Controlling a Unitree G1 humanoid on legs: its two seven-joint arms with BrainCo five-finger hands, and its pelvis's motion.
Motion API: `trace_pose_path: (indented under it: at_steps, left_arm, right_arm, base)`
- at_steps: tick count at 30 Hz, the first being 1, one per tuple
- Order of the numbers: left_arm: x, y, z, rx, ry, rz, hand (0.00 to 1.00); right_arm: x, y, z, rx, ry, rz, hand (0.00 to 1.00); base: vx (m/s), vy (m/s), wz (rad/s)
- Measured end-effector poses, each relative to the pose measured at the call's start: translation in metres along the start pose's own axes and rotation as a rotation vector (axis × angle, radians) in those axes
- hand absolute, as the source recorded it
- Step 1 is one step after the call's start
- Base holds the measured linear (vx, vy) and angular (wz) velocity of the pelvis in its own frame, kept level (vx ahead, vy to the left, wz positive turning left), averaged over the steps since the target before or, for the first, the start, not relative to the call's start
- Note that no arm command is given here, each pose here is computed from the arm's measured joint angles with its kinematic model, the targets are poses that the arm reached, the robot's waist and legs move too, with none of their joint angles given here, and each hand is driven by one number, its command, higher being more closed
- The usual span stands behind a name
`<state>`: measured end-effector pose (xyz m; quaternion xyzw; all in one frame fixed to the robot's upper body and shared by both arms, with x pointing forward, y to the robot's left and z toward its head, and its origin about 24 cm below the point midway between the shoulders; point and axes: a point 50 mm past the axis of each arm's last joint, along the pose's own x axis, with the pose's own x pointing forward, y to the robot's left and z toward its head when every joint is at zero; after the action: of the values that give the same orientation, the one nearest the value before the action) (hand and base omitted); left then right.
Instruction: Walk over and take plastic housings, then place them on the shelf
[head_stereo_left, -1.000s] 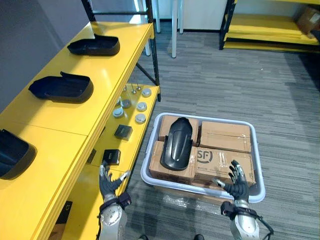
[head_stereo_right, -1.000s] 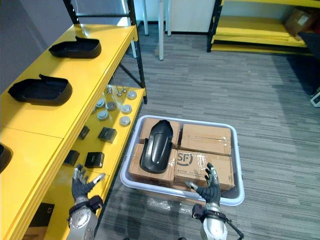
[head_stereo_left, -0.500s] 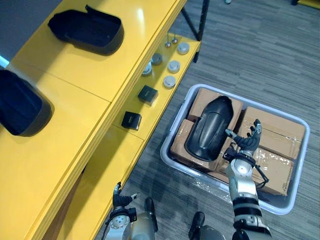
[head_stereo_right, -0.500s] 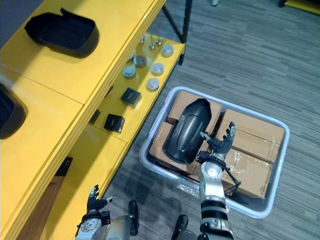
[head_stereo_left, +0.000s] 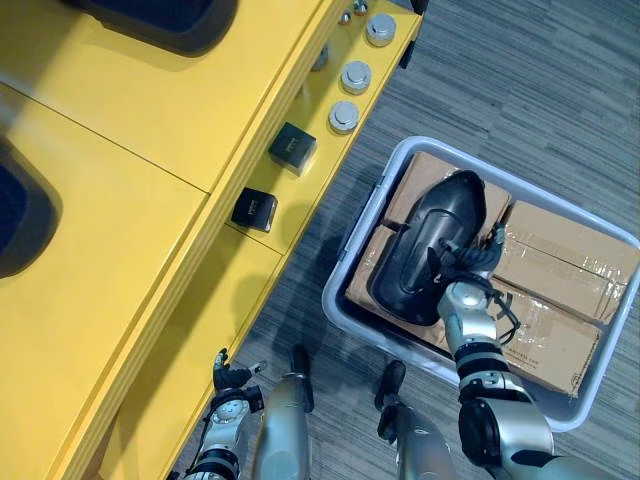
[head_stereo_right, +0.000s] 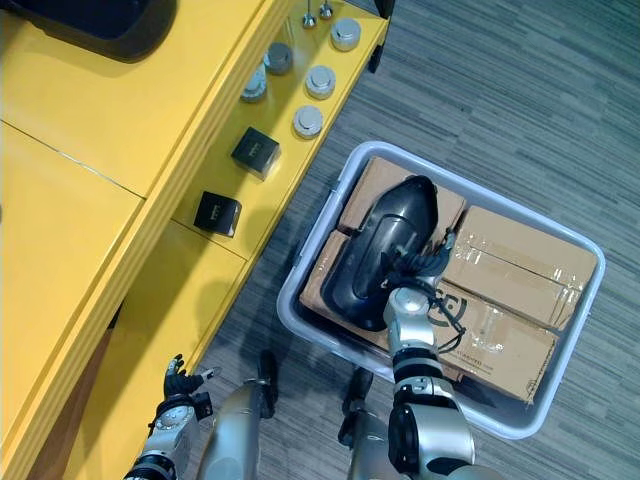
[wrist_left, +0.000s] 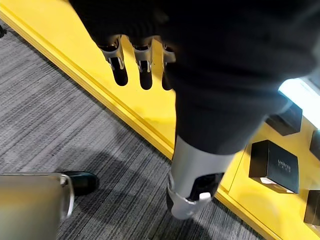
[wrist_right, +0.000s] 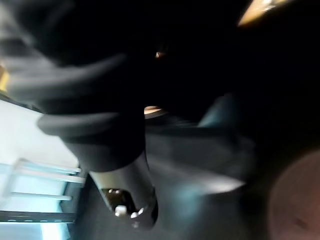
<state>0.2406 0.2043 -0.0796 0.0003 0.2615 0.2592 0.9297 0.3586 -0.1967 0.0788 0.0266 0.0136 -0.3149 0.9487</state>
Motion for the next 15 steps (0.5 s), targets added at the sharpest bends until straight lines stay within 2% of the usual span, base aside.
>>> trace_pose_path:
  at_steps: [8, 15]
  left_arm:
    - [-0.001, -0.006, -0.001, 0.002, 0.022, 0.012, 0.00]
    - [-0.007, -0.006, -0.011, 0.002, 0.051, 0.024, 0.00]
  right_arm:
    - [-0.039, 0.009, -0.014, -0.127, -0.099, 0.175, 1.00]
    - [-0.042, 0.006, -0.017, -0.229, -0.103, 0.164, 1.00]
  base:
    - [-0.09, -0.058, -0.13]
    - [-0.01, -0.025, 0.05]
